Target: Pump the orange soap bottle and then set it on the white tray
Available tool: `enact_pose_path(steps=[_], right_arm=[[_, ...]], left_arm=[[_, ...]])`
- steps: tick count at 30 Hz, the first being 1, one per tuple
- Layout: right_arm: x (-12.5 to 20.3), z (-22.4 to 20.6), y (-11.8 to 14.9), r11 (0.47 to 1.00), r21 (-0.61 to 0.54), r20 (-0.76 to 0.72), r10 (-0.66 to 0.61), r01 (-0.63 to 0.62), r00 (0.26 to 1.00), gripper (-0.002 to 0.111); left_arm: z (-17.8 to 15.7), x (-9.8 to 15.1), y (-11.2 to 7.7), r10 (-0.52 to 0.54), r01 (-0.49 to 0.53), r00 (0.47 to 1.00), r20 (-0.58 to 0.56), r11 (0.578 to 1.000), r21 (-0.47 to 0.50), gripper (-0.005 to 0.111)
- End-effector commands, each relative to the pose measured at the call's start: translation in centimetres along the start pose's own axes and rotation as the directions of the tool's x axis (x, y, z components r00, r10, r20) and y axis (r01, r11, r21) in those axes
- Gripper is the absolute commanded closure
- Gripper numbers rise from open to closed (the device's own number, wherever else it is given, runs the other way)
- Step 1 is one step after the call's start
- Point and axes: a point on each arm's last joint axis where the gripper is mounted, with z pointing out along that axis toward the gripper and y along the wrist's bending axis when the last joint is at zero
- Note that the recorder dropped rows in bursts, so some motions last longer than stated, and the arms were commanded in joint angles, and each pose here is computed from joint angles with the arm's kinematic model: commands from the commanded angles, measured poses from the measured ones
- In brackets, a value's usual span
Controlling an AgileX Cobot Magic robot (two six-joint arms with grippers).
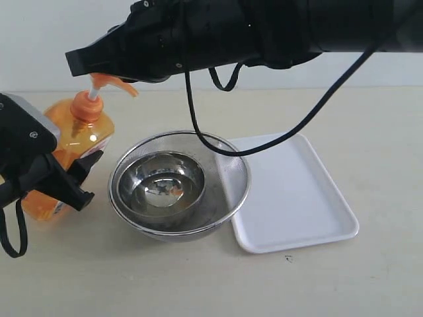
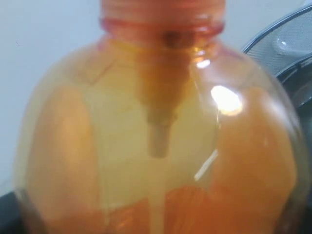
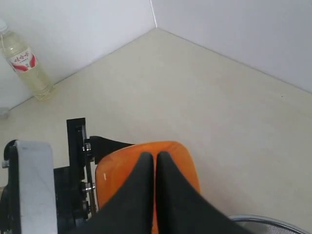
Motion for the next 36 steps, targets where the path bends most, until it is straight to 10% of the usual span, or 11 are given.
enact_pose_path(steps=[1, 36], right_arm=[[1.9, 1.2, 0.3, 0.999, -0.052, -0.084, -0.003, -0.001, 0.996, 0.108], [2.4, 1.5, 0.3, 0.998, -0.066, -0.109, 0.002, -0.009, 0.994, 0.108]], left_arm=[[0.0, 0.2, -0.6, -0.002, 0.002, 1.0, -0.005, 0.999, 0.041, 0.102], [0.0, 0.1, -0.6, 0.002, -0.002, 1.0, 0.001, 0.999, 0.043, 0.102]])
